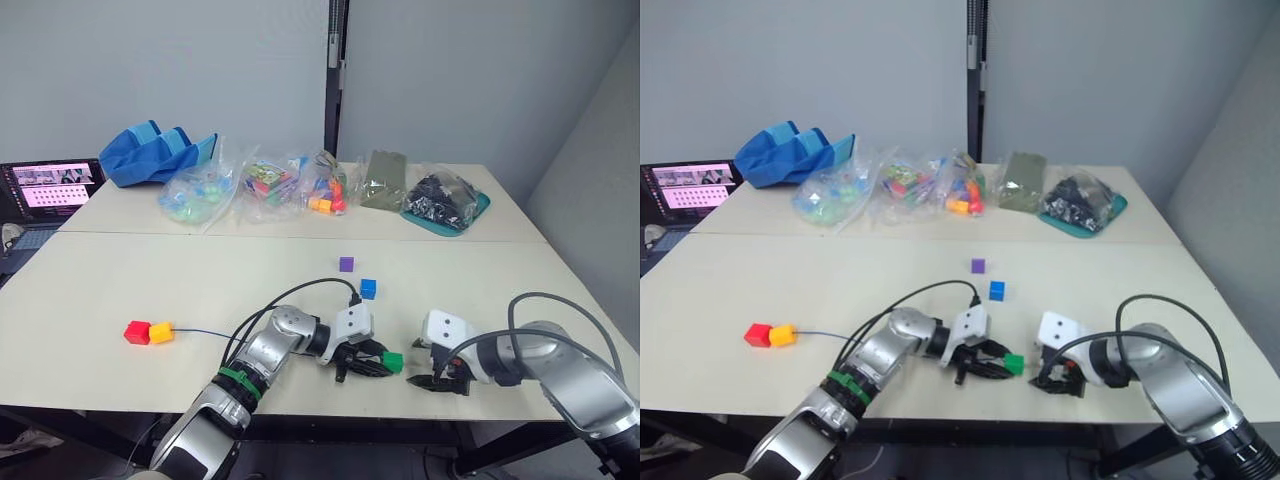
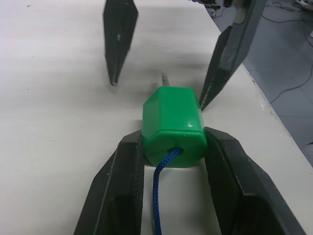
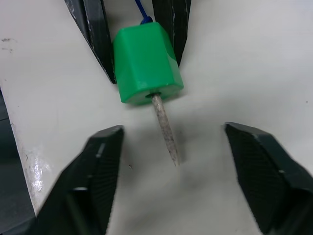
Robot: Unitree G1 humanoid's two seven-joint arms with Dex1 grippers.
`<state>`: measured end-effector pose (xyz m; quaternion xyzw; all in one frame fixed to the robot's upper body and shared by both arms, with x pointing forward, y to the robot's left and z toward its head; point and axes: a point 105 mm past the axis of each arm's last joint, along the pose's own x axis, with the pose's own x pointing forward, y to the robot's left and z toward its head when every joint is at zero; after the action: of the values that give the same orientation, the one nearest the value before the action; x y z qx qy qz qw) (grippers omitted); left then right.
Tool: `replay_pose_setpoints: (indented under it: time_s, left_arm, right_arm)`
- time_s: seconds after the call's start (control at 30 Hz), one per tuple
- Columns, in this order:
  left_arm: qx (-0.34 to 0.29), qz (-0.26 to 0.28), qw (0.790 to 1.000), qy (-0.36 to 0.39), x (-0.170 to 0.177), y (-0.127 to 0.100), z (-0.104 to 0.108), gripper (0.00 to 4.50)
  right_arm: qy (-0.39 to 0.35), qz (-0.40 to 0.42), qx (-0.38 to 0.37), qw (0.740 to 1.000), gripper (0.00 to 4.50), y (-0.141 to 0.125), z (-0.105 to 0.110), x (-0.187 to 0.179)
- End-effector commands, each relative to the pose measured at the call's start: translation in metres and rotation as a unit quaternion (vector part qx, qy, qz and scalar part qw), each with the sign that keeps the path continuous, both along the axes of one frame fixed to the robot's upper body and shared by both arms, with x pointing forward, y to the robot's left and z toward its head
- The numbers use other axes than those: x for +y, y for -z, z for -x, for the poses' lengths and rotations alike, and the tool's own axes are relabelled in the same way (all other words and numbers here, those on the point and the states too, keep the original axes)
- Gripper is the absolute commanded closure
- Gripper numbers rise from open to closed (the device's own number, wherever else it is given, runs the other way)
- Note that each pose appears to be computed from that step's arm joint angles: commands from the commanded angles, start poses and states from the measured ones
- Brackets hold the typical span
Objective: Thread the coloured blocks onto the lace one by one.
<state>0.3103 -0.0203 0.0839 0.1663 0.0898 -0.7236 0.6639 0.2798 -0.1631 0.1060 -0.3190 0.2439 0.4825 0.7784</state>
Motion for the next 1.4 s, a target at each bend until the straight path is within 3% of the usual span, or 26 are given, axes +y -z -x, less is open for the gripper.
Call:
replay_pose_setpoints:
  time_s: [0.03,0.23,0.53,0.63,0.87,1.1,1.4]
  left_arm:
    - [-0.007,-0.011,1.0,-0.004,0.002,0.003,-0.002,3.23]
    - [-0.019,0.002,1.0,-0.024,0.01,-0.003,-0.006,3.23]
    - [-0.036,0.018,0.995,-0.092,0.064,-0.019,-0.019,3.23]
    - [-0.029,-0.018,0.993,-0.116,0.104,-0.01,-0.019,3.23]
    - [-0.022,-0.12,0.969,-0.216,0.233,-0.009,-0.007,3.23]
    - [-0.038,-0.256,0.92,-0.295,0.329,-0.008,0.008,3.23]
    - [-0.024,-0.277,0.902,-0.329,0.372,-0.023,0.028,3.23]
  right_arm:
    - [-0.005,0.0,-0.009,1.0,2.49,-0.002,-0.002,0.001]
    - [-0.013,0.009,-0.008,1.0,4.49,-0.001,-0.006,-0.001]
    - [-0.045,0.033,-0.006,0.998,4.5,0.002,-0.021,0.0]
    - [-0.061,0.031,-0.006,0.998,4.5,0.0,-0.025,0.006]
    - [-0.095,0.03,-0.009,0.995,4.5,-0.001,-0.036,0.021]
    - [-0.105,0.024,-0.011,0.994,4.5,-0.002,-0.042,0.028]
    - [-0.099,0.027,-0.003,0.995,4.5,0.002,-0.04,0.023]
